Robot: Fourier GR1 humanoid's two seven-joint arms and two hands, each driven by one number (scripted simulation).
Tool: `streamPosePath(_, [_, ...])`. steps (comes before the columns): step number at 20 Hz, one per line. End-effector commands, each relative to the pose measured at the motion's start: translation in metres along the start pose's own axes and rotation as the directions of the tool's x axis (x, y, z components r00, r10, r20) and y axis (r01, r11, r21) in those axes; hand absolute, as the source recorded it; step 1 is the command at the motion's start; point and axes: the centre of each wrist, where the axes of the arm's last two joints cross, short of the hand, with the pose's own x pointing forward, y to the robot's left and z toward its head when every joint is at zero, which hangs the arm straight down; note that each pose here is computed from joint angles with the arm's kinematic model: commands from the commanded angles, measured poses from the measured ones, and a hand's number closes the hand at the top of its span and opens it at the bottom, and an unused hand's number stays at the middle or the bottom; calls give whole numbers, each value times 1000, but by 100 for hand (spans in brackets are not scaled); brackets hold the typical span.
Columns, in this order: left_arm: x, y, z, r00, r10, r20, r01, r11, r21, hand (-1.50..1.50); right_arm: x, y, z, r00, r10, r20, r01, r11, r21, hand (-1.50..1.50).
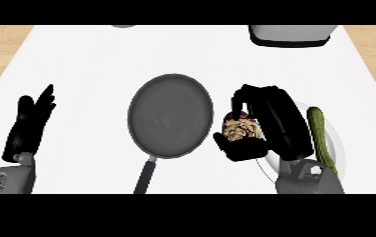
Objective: Pick the cupcake from the plate and place it in the pan
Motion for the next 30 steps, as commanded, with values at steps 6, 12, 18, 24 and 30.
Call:
streamPosePath(6, [18,2,1,1000,9,21,-9,1000,-12,0,22,64,-73,990,-107,-92,111,993,31,150])
streamPosePath(12, [16,-10,1,1000,-11,18,12,1000,-23,0,9,105,-103,987,-106,-124,113,992,54,150])
streamPosePath(18, [21,-17,-17,1000,-2,31,3,999,-42,0,10,136,-107,983,-127,-133,143,983,115,150])
streamPosePath(24, [24,-29,-13,997,-19,76,25,996,-88,0,-3,146,-103,937,-270,-223,303,944,130,-150])
streamPosePath(30, [40,-37,-12,996,-12,89,22,994,-105,0,-6,160,-92,918,-336,-213,364,924,113,-150])
